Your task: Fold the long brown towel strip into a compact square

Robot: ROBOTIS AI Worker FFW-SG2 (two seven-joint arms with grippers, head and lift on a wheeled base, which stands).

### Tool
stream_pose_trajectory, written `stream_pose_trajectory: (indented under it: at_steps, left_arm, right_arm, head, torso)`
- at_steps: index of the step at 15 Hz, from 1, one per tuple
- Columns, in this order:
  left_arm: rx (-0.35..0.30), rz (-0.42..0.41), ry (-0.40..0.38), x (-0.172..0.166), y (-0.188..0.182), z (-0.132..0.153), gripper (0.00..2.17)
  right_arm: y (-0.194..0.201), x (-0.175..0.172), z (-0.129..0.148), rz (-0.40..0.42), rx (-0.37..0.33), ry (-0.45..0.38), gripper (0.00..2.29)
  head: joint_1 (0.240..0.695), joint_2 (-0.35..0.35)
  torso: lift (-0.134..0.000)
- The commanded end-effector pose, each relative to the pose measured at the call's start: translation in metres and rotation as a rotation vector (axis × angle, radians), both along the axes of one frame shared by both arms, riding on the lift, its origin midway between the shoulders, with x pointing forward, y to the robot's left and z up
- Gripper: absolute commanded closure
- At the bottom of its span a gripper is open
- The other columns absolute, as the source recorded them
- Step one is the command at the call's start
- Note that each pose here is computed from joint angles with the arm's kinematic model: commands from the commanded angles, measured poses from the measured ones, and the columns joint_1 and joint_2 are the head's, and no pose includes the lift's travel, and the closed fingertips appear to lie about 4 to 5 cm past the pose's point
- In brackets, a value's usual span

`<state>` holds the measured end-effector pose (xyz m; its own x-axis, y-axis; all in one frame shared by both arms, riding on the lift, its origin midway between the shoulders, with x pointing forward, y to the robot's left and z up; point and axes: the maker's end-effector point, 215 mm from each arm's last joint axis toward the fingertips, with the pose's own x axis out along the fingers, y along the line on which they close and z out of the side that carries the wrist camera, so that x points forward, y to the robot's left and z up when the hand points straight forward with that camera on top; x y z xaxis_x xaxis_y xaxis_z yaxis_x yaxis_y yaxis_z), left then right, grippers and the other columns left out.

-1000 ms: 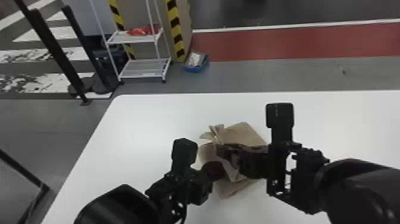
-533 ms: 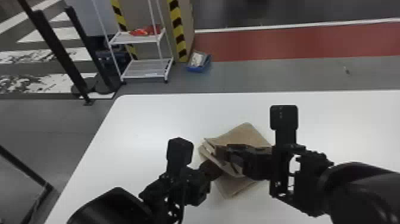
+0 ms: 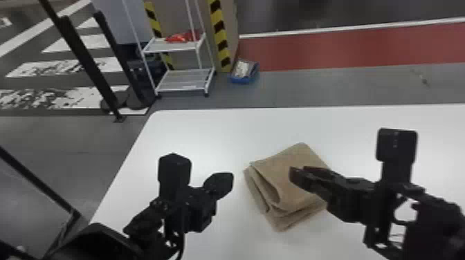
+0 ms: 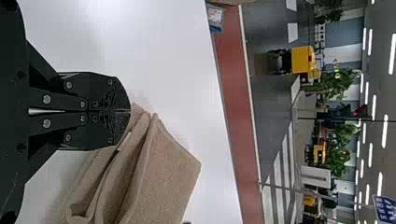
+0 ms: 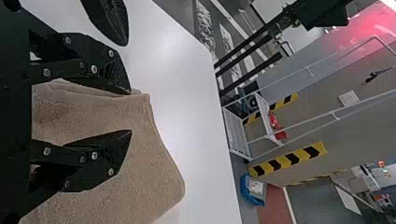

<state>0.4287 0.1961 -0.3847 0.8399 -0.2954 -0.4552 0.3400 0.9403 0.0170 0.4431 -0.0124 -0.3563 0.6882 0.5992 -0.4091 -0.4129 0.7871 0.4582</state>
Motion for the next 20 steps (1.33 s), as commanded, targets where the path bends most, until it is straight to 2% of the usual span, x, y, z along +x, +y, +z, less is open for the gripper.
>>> stream_pose_trajectory:
  at_steps: [1, 2, 3, 4, 5, 7, 11, 13, 16, 20]
  left_arm:
    - [-0.042, -0.004, -0.031, 0.011, 0.01, 0.007, 1.79]
    - [-0.067, -0.017, -0.026, 0.014, 0.007, 0.004, 1.79]
    - [-0.086, -0.028, -0.037, 0.017, 0.002, 0.005, 1.79]
    - [-0.097, -0.04, -0.04, 0.018, -0.004, 0.003, 1.79]
    - [-0.106, -0.05, -0.043, 0.02, -0.011, 0.002, 1.79]
    - [-0.11, -0.057, -0.051, 0.023, -0.016, 0.003, 1.79]
    - [-0.111, -0.054, -0.067, 0.026, -0.013, 0.005, 1.79]
    - [-0.111, -0.049, -0.071, 0.027, -0.01, 0.005, 1.79]
    - [-0.114, -0.044, -0.087, 0.029, -0.004, 0.009, 1.79]
    - [-0.124, -0.039, -0.089, 0.03, 0.002, 0.012, 1.79]
  right_arm:
    - [-0.053, -0.013, -0.001, -0.095, -0.04, -0.043, 0.72]
    - [-0.073, -0.018, -0.009, -0.121, -0.062, -0.034, 0.88]
    - [-0.09, -0.028, -0.025, -0.134, -0.074, -0.004, 1.27]
    - [-0.105, -0.035, -0.037, -0.148, -0.079, 0.02, 1.53]
    - [-0.115, -0.043, -0.048, -0.149, -0.076, 0.042, 1.69]
    - [-0.127, -0.055, -0.065, -0.152, -0.086, 0.07, 1.77]
    - [-0.144, -0.046, -0.085, -0.196, -0.084, 0.058, 1.77]
    - [-0.145, -0.034, -0.09, -0.213, -0.085, 0.043, 1.77]
    - [-0.134, -0.015, -0.101, -0.198, -0.073, 0.065, 1.77]
    - [-0.109, 0.006, -0.092, -0.165, -0.073, 0.06, 1.77]
  head:
    - [0.695, 0.235]
    - [0.695, 0.22]
    - [0.695, 0.203]
    - [0.695, 0.181]
    - [0.695, 0.158]
    - [0.695, 0.101]
    - [0.695, 0.047]
    - [0.695, 0.037]
    - [0.695, 0.04]
    - [0.695, 0.066]
  torso:
    - [-0.124]
    - [-0.124]
    - [-0.124]
    - [-0.124]
    - [-0.124]
    - [-0.124]
    - [-0.124]
    - [-0.124]
    - [-0.124]
    - [-0.124]
